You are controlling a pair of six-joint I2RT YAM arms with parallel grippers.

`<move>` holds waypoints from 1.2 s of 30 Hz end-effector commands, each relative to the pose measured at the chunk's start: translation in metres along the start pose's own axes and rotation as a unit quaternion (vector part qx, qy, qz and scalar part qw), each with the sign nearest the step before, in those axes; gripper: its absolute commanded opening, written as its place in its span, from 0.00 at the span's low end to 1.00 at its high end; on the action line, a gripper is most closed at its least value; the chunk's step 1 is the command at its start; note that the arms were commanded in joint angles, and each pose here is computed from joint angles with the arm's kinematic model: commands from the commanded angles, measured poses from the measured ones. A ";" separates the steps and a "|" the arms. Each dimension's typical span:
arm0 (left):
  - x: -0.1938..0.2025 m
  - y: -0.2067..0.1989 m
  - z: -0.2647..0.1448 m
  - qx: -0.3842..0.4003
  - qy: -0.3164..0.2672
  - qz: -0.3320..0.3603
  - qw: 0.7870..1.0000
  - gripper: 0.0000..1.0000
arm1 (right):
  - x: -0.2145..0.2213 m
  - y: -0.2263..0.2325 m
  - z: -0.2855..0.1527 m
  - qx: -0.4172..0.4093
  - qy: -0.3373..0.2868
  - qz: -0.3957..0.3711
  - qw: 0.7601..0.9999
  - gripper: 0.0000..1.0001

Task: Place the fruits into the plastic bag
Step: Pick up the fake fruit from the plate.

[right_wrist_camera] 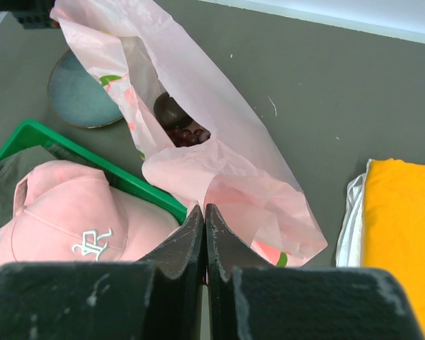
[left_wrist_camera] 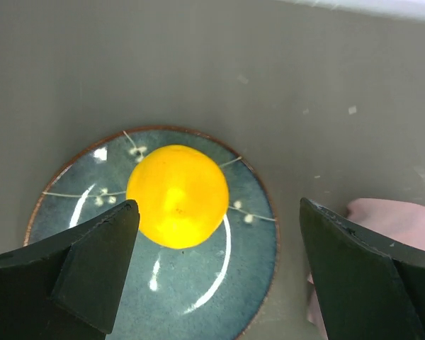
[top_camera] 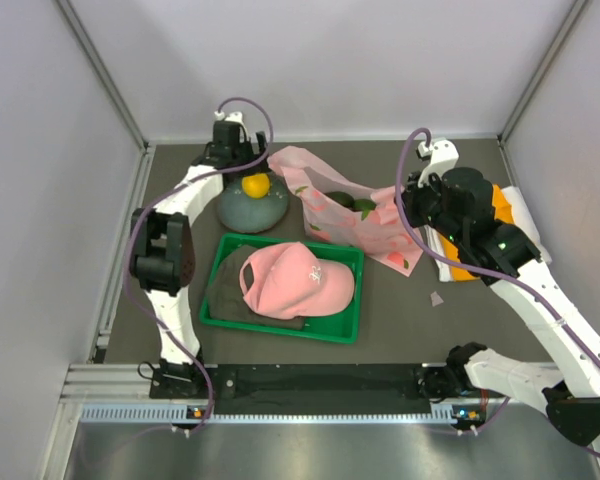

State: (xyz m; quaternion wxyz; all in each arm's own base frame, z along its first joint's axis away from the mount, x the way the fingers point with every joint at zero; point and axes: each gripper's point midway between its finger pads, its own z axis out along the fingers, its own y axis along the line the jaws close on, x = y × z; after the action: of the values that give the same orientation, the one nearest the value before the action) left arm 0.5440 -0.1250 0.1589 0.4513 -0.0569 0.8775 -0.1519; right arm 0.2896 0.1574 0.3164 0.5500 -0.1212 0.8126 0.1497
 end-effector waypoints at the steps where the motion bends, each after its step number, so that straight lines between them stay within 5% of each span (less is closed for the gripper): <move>1: 0.003 0.020 0.016 -0.068 0.011 0.024 0.997 0.99 | -0.012 0.002 -0.002 -0.003 -0.021 0.010 1.000 0.00; 19: 0.054 0.039 0.060 -0.096 0.076 0.031 0.992 0.98 | -0.012 0.001 -0.001 -0.001 -0.018 0.009 1.000 0.00; 22: 0.056 0.040 0.059 -0.099 0.077 0.027 0.992 0.90 | -0.011 0.002 -0.001 -0.001 -0.017 0.008 1.000 0.00; 30: 0.046 0.037 0.036 -0.106 0.060 0.012 0.993 0.33 | -0.008 0.001 -0.001 0.000 -0.014 0.009 1.000 0.00; 36: 0.023 0.053 -0.010 -0.153 0.009 0.006 0.988 0.28 | -0.011 0.004 -0.004 -0.009 -0.019 0.009 1.000 0.00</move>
State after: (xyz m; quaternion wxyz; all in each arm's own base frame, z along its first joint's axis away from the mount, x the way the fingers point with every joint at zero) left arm 0.5316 -0.1017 0.0656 0.3600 -0.0846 0.9284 -0.0374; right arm 0.2898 0.1580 0.3156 0.5485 -0.1192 0.8137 0.1513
